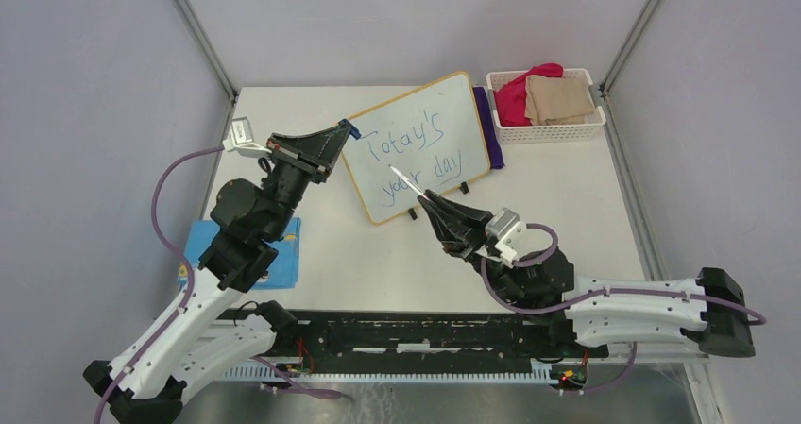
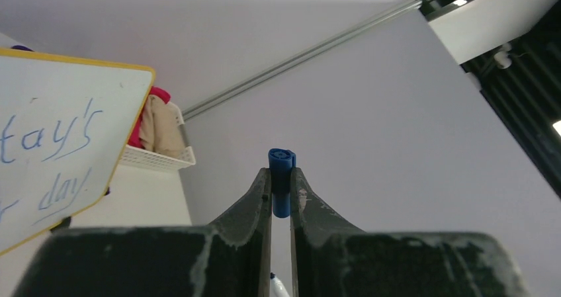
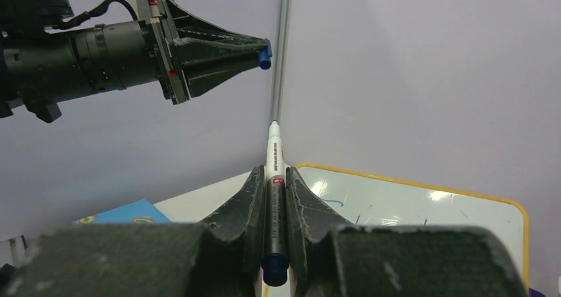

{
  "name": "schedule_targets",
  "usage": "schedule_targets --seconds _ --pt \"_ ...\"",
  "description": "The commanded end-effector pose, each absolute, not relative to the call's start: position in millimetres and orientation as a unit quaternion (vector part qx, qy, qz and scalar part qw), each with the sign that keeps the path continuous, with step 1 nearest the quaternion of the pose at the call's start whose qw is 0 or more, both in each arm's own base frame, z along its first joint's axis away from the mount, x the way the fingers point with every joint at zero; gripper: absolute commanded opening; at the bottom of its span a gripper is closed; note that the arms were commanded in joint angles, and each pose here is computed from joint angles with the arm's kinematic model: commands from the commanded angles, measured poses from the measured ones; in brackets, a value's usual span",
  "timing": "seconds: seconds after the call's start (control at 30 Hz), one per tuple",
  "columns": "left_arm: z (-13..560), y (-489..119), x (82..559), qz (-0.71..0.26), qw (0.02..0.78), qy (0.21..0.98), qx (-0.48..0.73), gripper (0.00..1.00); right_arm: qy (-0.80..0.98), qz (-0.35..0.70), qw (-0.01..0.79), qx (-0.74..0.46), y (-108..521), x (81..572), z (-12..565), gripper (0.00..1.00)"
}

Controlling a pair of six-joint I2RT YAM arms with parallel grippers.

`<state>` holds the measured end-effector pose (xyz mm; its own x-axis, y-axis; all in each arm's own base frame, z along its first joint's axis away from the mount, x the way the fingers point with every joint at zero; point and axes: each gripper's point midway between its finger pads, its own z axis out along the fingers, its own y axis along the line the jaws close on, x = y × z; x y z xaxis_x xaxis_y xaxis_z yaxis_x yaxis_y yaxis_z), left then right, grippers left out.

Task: Write a sentence on the whiteboard
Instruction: Close the whiteboard marker at the center of the board.

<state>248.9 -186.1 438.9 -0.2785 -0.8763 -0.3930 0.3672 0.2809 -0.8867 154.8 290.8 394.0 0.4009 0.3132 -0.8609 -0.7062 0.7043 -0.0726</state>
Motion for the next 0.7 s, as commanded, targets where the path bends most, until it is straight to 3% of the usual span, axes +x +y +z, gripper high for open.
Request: schedule_targets --seconds 0.0,0.67 --pt "477.8 -170.8 236.4 -0.635 0.535 0.487 -0.270 0.02 0.404 0.300 0.851 -0.152 274.4 157.9 432.4 0.00" --pt "482.4 -176.5 212.4 -0.662 0.524 0.488 -0.221 0.02 0.377 0.370 0.832 -0.168 326.3 144.5 468.7 0.00"
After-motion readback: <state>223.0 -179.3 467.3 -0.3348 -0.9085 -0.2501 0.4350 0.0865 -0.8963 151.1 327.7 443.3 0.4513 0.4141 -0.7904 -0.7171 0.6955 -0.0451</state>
